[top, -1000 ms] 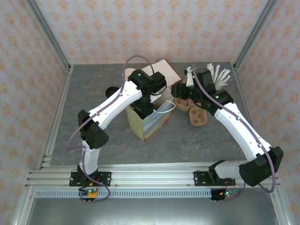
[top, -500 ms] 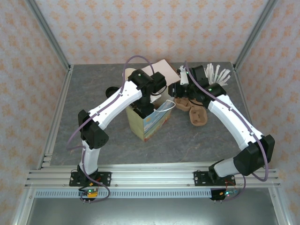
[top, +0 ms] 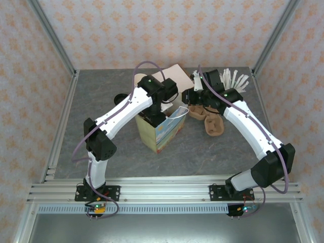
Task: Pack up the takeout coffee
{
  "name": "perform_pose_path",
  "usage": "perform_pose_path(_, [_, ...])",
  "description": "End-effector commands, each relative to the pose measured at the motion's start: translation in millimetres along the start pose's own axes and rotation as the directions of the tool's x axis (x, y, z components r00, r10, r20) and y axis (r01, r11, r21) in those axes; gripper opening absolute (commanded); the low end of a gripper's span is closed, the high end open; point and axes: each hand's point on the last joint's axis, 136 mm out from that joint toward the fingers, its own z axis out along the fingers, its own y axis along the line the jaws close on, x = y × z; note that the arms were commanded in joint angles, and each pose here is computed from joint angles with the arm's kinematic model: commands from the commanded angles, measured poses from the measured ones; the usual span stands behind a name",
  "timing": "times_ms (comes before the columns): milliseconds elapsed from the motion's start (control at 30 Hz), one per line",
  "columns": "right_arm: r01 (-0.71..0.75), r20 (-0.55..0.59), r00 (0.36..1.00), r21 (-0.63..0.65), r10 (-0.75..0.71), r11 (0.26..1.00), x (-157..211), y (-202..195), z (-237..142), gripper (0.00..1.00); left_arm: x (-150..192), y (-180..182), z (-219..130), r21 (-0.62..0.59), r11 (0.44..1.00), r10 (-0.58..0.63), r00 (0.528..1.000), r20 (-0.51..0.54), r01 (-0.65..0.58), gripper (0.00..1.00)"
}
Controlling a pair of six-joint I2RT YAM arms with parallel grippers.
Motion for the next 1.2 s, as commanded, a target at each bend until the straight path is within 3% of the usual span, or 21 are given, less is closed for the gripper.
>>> perform_pose_path(0, [0.017, 0.006, 1.000, 0.010, -0.017, 1.000, -1, 1, -5, 0.26, 13, 1, -15, 0.029, 1.000, -0.003, 1.000, 0.003, 0.003, 0.39])
perform_pose_path(533, [0.026, 0.016, 1.000, 0.004, -0.026, 1.000, 0, 4, -7, 0.25, -1, 2, -25, 0.054, 0.997, -0.055, 0.996, 0.064, 0.052, 0.38])
perform_pose_path(1167, [0.031, 0.010, 0.999, 0.012, -0.032, 0.999, 2, 2, -5, 0.24, -12, 4, -2, 0.036, 0.997, -0.072, 0.997, 0.026, 0.071, 0.37])
